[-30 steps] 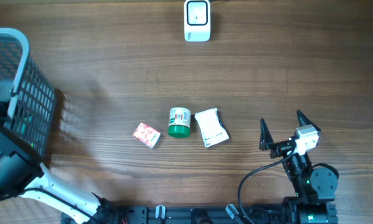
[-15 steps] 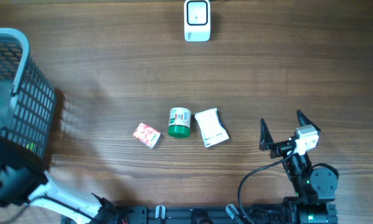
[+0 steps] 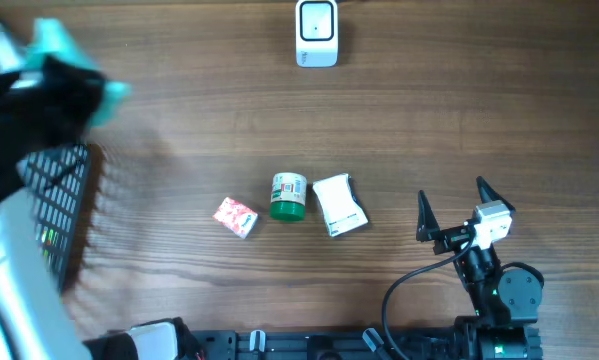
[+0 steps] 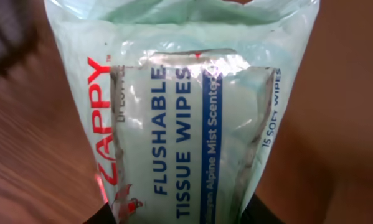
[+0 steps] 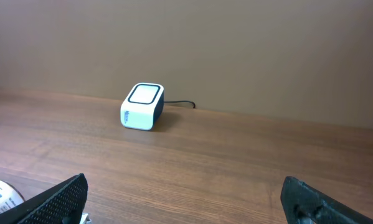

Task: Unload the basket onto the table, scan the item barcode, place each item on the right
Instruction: 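Carry the mint-green wipes pack out and drop it beside the jar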

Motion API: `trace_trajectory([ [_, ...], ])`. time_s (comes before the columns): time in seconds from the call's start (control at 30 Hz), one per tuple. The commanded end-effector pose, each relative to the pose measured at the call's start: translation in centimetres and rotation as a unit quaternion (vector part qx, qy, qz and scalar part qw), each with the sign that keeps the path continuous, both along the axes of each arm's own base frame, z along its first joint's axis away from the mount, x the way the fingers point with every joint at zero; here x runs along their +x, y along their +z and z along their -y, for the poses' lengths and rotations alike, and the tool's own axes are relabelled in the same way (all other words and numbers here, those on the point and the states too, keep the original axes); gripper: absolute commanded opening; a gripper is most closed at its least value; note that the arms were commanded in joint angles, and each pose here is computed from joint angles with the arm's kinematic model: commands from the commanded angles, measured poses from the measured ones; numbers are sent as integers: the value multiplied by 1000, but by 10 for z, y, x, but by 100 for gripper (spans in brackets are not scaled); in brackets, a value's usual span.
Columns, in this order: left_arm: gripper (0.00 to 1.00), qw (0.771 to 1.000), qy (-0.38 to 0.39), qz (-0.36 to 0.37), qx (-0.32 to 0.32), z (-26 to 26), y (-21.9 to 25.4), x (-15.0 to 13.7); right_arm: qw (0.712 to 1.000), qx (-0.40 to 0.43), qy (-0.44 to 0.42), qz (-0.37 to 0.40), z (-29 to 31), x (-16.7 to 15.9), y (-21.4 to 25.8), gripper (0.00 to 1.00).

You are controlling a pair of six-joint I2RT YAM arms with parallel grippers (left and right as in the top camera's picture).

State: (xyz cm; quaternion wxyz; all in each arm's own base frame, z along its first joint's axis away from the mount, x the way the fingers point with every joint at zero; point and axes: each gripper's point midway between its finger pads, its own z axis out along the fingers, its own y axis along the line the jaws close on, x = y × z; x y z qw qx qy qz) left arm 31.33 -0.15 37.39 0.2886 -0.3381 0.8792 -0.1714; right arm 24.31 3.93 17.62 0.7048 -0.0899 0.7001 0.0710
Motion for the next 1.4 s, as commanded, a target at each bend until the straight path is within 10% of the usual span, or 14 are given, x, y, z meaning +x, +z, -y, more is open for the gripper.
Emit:
trace_trajectory([
  [0.0,35,995,2,-73,69,42,-53,10,1000,3,-5,3,1,0,1,100],
  [0.63,35,961,137,-236,52,106,-302,30,1000,3,-5,3,1,0,1,100],
  [1.2,39,979,74,-181,65,82,-255,52,1000,3,-5,3,1,0,1,100],
  [1.37,4,989,95,-99,50,37,-179,52,1000,3,-5,3,1,0,1,100],
])
